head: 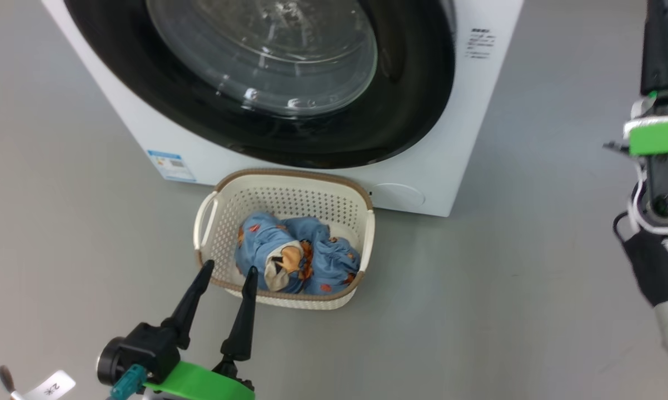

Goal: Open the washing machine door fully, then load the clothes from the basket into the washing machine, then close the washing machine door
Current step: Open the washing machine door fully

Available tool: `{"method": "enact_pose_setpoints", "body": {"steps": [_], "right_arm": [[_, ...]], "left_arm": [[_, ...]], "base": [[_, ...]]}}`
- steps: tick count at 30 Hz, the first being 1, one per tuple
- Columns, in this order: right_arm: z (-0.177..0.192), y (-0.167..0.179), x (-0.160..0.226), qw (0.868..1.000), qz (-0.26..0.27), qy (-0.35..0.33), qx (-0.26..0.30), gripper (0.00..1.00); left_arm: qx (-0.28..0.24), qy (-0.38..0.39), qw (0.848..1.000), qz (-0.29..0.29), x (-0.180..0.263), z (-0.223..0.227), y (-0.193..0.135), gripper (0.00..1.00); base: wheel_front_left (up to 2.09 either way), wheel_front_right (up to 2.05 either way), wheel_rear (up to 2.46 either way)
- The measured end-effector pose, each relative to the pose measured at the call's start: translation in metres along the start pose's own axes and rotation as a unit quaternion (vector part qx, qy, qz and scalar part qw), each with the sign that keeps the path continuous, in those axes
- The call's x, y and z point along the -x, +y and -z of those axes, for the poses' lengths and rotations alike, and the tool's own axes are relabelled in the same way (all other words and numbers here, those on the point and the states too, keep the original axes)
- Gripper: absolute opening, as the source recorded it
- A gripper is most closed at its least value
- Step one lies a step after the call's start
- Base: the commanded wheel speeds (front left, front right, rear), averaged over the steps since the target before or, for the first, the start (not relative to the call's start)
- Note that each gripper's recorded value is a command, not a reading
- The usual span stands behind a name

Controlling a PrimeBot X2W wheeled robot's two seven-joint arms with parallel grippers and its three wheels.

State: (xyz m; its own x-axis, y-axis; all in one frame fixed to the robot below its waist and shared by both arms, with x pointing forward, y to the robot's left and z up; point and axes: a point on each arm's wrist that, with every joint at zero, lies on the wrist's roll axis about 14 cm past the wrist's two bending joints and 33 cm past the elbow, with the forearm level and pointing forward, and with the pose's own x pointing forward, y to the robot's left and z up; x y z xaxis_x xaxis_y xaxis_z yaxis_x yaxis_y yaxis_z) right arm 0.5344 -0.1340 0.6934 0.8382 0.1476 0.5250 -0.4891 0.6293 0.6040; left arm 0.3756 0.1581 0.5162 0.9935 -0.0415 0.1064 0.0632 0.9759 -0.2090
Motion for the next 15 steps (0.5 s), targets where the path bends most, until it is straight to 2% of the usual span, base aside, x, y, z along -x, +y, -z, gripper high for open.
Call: {"method": "enact_pose_setpoints", "body": {"steps": [5,8,9,10,11,15], "right_arm": [[0.015,0.007,-0.027,0.995,-0.017,0.041,-0.087,0.0],[0.034,0.006,-0.037,0.985,-0.024,0.099,-0.138,0.0],[0.034,0.006,-0.037,0.985,-0.024,0.099,-0.138,0.0],[0.048,0.006,-0.039,0.979,-0.03,0.137,-0.15,0.0],[0.048,0.006,-0.039,0.979,-0.03,0.137,-0.15,0.0],[0.071,0.005,-0.043,0.963,-0.039,0.205,-0.171,0.0]], "left_arm": [[0.004,0.007,1.0,-0.011,0.0,0.004,0.005,1.0],[0.006,0.007,1.0,-0.013,-0.004,0.004,0.006,1.0],[0.006,0.007,1.0,-0.013,-0.004,0.004,0.006,1.0],[0.006,0.01,1.0,-0.016,-0.004,0.006,0.008,1.0],[0.006,0.01,1.0,-0.016,-0.004,0.006,0.008,1.0],[0.01,0.014,1.0,-0.02,-0.007,0.008,0.01,1.0]], "base": [[0.0,0.0,0.0],[0.0,0.0,0.0],[0.0,0.0,0.0],[0.0,0.0,0.0],[0.0,0.0,0.0],[0.0,0.0,0.0]]}}
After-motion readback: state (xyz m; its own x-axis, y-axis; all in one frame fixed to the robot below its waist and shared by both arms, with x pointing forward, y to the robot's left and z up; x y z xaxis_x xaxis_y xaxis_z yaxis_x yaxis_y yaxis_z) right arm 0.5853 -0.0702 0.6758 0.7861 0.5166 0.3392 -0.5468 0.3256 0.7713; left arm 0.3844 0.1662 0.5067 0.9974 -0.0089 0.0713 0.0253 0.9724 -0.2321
